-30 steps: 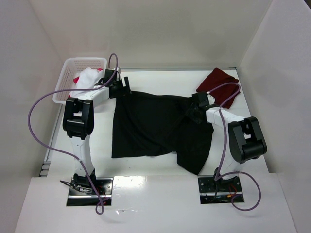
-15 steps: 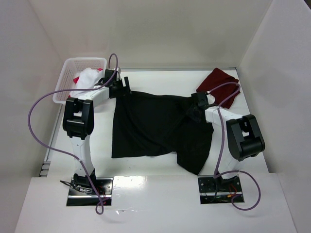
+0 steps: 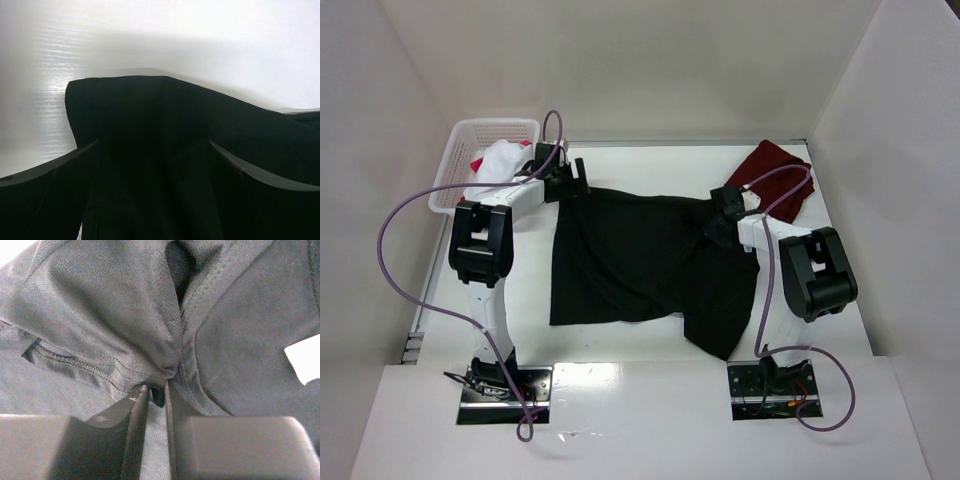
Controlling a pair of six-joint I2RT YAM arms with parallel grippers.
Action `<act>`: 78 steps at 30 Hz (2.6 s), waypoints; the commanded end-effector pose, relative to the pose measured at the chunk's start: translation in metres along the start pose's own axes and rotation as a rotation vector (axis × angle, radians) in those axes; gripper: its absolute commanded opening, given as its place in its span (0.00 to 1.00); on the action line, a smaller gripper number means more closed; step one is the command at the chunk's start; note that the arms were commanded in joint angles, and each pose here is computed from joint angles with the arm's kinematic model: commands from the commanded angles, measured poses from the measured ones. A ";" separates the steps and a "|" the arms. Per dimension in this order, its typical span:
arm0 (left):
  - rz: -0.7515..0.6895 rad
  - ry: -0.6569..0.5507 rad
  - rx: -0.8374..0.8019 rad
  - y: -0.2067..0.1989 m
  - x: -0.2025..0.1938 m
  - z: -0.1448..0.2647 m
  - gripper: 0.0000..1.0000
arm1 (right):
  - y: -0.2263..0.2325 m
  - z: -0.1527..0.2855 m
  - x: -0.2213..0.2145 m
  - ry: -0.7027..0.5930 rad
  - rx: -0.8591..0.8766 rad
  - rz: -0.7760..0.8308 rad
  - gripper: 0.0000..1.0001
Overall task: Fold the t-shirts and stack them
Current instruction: Flatten out the tshirt
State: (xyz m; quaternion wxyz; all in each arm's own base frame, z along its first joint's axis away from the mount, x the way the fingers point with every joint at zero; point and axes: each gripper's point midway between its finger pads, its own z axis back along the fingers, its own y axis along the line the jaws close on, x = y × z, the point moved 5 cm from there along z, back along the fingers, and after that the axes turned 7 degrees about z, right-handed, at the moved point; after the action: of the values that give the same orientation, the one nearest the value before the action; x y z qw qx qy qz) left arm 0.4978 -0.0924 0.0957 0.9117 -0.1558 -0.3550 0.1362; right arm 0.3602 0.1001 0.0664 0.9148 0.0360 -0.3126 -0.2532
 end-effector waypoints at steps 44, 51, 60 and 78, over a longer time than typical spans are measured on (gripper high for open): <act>0.219 -0.147 0.098 0.035 0.021 -0.031 0.67 | 0.042 0.037 0.090 -0.249 0.099 0.001 0.00; 0.210 -0.154 0.094 0.035 0.023 -0.033 0.32 | 0.042 0.037 0.090 -0.249 0.099 0.001 0.00; 0.123 -0.267 0.087 0.006 0.051 -0.001 0.00 | 0.053 0.057 0.141 -0.364 0.124 -0.010 0.00; 0.020 -0.602 -0.094 -0.061 0.085 0.258 0.00 | 0.028 0.283 0.184 -0.724 0.452 -0.033 0.00</act>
State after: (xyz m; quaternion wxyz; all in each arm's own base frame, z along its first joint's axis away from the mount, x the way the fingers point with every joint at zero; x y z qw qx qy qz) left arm 0.4174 -0.0730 0.3454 0.7501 -0.1615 -0.6145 0.1836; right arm 0.3711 0.0679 0.3561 0.7511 0.1251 -0.6130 -0.2106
